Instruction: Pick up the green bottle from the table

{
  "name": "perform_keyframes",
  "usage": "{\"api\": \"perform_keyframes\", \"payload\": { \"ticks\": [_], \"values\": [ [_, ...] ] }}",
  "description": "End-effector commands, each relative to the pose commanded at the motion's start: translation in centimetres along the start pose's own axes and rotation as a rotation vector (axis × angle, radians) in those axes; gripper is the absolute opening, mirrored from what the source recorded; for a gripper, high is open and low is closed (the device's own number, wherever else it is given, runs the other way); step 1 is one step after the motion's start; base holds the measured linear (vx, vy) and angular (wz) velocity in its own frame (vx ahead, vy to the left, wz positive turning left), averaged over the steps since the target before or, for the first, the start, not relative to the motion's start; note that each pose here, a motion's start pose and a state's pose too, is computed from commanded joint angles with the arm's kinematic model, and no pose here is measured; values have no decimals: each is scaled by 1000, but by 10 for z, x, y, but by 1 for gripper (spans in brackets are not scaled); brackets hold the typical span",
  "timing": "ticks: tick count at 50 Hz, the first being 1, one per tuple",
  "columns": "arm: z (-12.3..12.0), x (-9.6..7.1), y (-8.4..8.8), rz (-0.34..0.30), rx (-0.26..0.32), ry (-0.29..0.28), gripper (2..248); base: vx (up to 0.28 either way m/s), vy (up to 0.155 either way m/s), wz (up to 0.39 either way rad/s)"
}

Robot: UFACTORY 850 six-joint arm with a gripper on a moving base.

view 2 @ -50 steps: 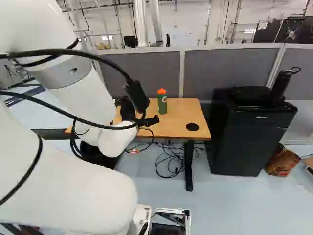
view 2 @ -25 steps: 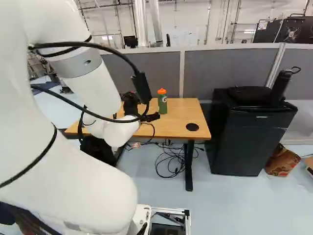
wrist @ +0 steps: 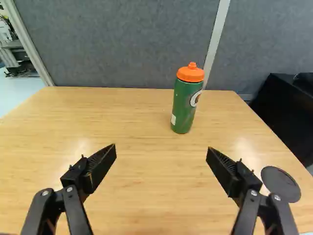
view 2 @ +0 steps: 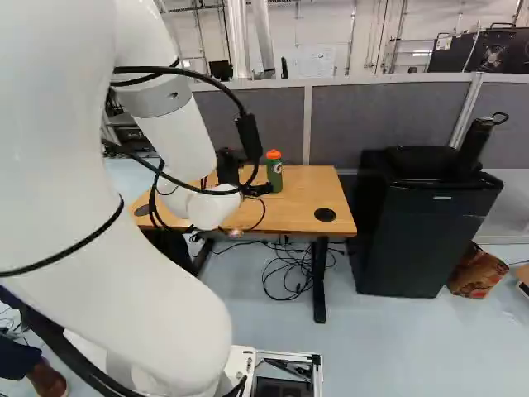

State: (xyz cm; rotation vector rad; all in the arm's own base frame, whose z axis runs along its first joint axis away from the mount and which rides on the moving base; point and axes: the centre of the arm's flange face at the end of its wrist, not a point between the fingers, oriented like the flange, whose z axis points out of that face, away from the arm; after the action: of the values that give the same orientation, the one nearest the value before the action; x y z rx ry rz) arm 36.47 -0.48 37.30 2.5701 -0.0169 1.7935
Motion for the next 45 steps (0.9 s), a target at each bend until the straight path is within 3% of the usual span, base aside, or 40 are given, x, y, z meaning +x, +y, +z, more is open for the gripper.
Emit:
{"api": "perform_keyframes", "payload": {
  "ticks": [29,45],
  "values": [
    [57,20,5,4,-10,8,247,0,0,0],
    [85,29,16,12,-34,17,247,0,0,0]
  ]
}}
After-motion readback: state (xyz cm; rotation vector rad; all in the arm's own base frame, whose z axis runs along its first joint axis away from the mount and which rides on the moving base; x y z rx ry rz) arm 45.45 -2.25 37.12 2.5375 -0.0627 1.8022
